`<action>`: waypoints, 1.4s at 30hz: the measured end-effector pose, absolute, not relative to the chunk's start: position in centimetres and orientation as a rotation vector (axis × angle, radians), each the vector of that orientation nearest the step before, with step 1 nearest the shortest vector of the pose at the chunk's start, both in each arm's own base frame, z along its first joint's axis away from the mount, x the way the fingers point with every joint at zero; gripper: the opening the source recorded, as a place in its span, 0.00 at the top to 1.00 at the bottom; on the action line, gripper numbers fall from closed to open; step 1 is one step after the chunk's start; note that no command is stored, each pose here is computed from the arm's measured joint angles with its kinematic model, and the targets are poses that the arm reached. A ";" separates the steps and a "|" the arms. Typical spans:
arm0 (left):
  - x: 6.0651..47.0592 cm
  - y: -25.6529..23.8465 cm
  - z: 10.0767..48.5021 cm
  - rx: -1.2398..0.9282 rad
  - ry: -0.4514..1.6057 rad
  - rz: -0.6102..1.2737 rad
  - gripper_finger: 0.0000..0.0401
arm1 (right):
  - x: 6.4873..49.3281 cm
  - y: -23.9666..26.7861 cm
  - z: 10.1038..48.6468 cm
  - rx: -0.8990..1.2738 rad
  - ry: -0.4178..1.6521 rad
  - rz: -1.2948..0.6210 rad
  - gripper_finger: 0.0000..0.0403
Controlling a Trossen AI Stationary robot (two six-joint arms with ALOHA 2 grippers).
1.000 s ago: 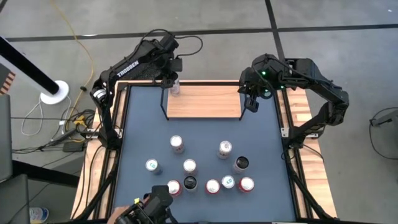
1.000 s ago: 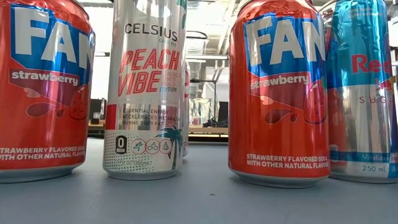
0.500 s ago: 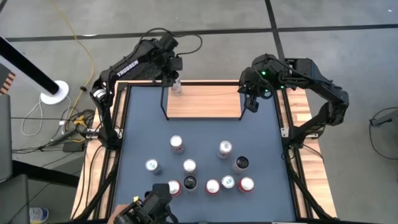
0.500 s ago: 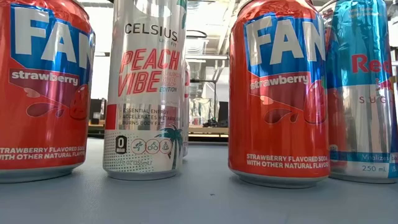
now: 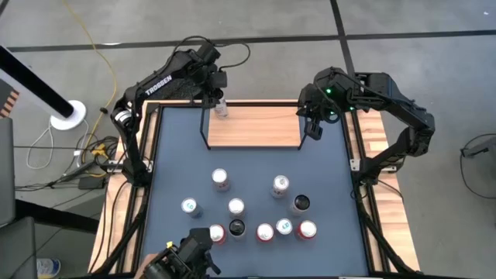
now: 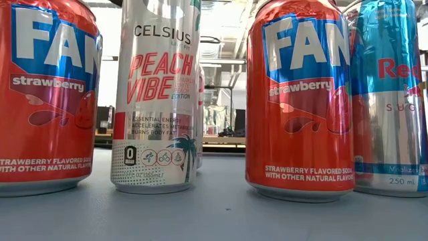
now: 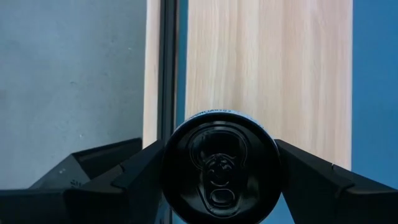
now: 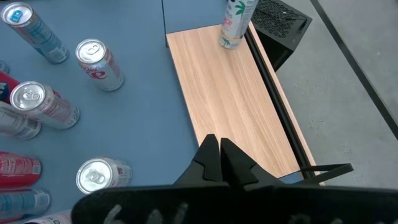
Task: Place canned beverage on shelf
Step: Put the top white and pink soda can on the shelf
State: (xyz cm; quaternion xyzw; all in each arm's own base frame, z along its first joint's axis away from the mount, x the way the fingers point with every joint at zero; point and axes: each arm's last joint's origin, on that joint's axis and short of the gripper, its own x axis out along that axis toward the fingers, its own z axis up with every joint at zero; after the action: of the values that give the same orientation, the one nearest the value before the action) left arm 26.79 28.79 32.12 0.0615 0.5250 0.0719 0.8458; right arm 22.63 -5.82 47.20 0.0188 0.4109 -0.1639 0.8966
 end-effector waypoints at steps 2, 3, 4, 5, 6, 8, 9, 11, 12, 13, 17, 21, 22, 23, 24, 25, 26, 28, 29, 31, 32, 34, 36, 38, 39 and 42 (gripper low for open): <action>26.7 28.7 32.0 0.125 1.116 0.151 0.37 | 22.6 -5.8 47.2 0.039 0.852 -0.339 1.00; 26.7 28.7 32.0 0.124 1.117 0.152 0.37 | 22.6 -5.8 47.2 0.039 0.852 -0.339 1.00; 26.7 28.7 32.0 0.124 1.117 0.153 0.37 | 22.6 -5.8 47.2 0.039 0.852 -0.339 1.00; 26.7 28.7 32.1 0.126 1.118 0.154 0.37 | 22.6 -5.8 47.2 0.038 0.852 -0.339 1.00; 26.7 28.8 32.1 0.128 1.119 0.157 0.37 | 22.6 -5.8 47.2 0.038 0.852 -0.339 1.00; 26.7 28.8 32.1 0.131 1.124 0.160 0.37 | 22.6 -5.8 47.2 0.038 0.851 -0.339 1.00; 26.7 28.8 32.1 0.130 1.126 0.160 0.36 | 22.6 -5.8 47.2 0.038 0.852 -0.339 1.00; 26.7 28.8 32.1 0.133 1.129 0.157 0.35 | 22.6 -5.8 47.2 0.038 0.852 -0.339 1.00; 26.7 28.8 32.1 0.137 1.131 0.156 0.34 | 22.6 -5.8 47.2 0.038 0.852 -0.339 1.00; 26.7 28.8 32.0 0.142 1.132 0.157 0.33 | 22.6 -5.8 47.2 0.038 0.852 -0.339 1.00; 26.9 28.7 32.0 0.154 1.133 0.164 0.31 | 22.6 -5.8 47.2 0.035 0.853 -0.338 1.00; 27.2 28.5 32.0 0.171 1.152 0.179 0.30 | 22.6 -5.8 47.2 0.035 0.852 -0.338 1.00; 27.3 28.4 32.0 0.177 1.156 0.182 0.30 | 22.6 -5.8 47.2 0.035 0.852 -0.338 1.00; 27.4 28.3 32.0 0.182 1.160 0.182 0.30 | 22.6 -5.8 47.2 0.035 0.852 -0.338 1.00; 27.5 28.2 32.0 0.187 1.163 0.184 0.30 | 22.6 -5.8 47.2 0.035 0.852 -0.338 1.00; 27.6 28.2 32.0 0.191 1.167 0.186 0.30 | 22.6 -5.8 47.2 0.035 0.852 -0.338 1.00; 27.7 28.1 32.0 0.196 1.170 0.188 0.30 | 22.6 -5.8 47.2 0.036 0.852 -0.338 1.00; 27.8 28.0 32.0 0.201 1.175 0.189 0.30 | 22.6 -5.8 47.2 0.036 0.852 -0.338 1.00; 27.9 27.9 32.0 0.202 1.175 0.186 0.30 | 22.6 -5.8 47.2 0.036 0.852 -0.338 1.00; 27.9 27.8 32.0 0.207 1.176 0.186 0.30 | 22.6 -5.8 47.2 0.036 0.852 -0.338 1.00; 28.0 27.8 32.0 0.211 1.177 0.185 0.30 | 22.6 -5.8 47.2 0.036 0.852 -0.338 1.00; 28.0 27.8 32.0 0.214 1.178 0.184 0.30 | 22.6 -5.8 47.2 0.039 0.852 -0.332 1.00; 28.0 27.8 32.0 0.215 1.178 0.182 0.30 | 22.6 -5.7 47.2 0.048 0.851 -0.312 1.00; 28.0 27.8 32.0 0.225 1.180 0.175 0.29 | 22.7 -5.7 47.2 0.059 0.849 -0.288 1.00; 28.0 27.8 31.9 0.228 1.180 0.174 0.28 | 22.7 -5.7 47.2 0.063 0.849 -0.280 1.00; 28.0 27.9 31.7 0.227 1.196 0.174 0.23 | 22.7 -5.6 47.2 0.069 0.850 -0.268 1.00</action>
State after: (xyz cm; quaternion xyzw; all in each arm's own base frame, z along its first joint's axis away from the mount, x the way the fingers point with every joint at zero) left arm 28.02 27.89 31.67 0.1063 0.5609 0.0814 0.8170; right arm 22.67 -5.61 47.17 0.0332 0.4110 -0.1296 0.9018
